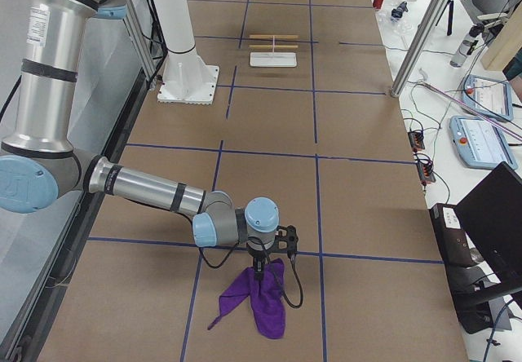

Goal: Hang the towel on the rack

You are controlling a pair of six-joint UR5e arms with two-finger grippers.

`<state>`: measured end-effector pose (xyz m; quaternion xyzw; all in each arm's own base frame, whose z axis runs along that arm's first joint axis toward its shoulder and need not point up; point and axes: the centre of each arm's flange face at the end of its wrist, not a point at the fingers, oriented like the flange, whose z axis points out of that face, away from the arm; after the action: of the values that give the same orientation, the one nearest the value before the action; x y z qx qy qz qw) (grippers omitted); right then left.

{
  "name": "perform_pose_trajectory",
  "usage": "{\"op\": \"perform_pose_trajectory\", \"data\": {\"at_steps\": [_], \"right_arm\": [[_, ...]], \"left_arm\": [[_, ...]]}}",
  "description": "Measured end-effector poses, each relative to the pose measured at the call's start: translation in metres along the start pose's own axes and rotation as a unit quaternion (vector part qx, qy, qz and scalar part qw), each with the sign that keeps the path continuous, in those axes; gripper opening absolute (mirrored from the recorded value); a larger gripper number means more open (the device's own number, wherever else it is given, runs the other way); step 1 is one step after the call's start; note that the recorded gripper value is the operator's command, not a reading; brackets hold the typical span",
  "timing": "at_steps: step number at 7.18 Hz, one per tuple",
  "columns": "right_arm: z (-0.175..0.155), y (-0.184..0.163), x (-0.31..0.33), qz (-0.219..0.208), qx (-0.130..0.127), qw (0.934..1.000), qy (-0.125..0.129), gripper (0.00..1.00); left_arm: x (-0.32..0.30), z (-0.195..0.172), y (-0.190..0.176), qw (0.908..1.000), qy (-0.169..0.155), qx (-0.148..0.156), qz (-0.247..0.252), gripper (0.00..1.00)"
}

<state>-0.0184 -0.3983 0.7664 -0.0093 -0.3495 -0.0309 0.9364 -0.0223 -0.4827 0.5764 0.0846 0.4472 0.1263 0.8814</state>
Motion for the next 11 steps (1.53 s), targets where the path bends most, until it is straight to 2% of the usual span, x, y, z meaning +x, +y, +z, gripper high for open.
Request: {"op": "perform_pose_trajectory", "data": {"at_steps": [1, 2, 3, 6, 8, 9, 11], "right_arm": [[0.01, -0.001, 0.001, 0.0, -0.008, 1.0, 0.003, 0.74], [0.018, -0.005, 0.004, 0.002, -0.015, 0.9999, 0.004, 0.19], [0.024, -0.011, 0.006, 0.004, -0.019, 0.9998, 0.005, 0.0], [0.024, -0.022, 0.005, 0.002, -0.018, 0.9998, 0.002, 0.0], [0.012, -0.025, 0.008, 0.004, -0.005, 1.0, -0.007, 0.0], [-0.01, -0.025, 0.008, 0.008, 0.017, 0.9996, -0.019, 0.0], [-0.078, -0.019, -0.021, -0.004, 0.069, 0.9968, -0.041, 0.0]], "left_arm": [[0.001, -0.001, 0.0, 1.0, 0.0, 0.001, 0.001, 1.0], [0.001, -0.001, 0.0, 1.0, 0.0, 0.001, 0.001, 1.0], [0.002, -0.002, -0.001, 1.0, 0.0, 0.002, 0.002, 1.0], [0.004, -0.003, -0.001, 1.0, 0.0, 0.003, 0.003, 1.0], [0.004, -0.004, -0.001, 1.0, 0.0, 0.004, 0.004, 1.0], [0.005, -0.004, -0.001, 1.0, 0.0, 0.004, 0.004, 1.0], [0.006, -0.005, -0.003, 1.0, -0.001, 0.006, 0.005, 1.0]]}}
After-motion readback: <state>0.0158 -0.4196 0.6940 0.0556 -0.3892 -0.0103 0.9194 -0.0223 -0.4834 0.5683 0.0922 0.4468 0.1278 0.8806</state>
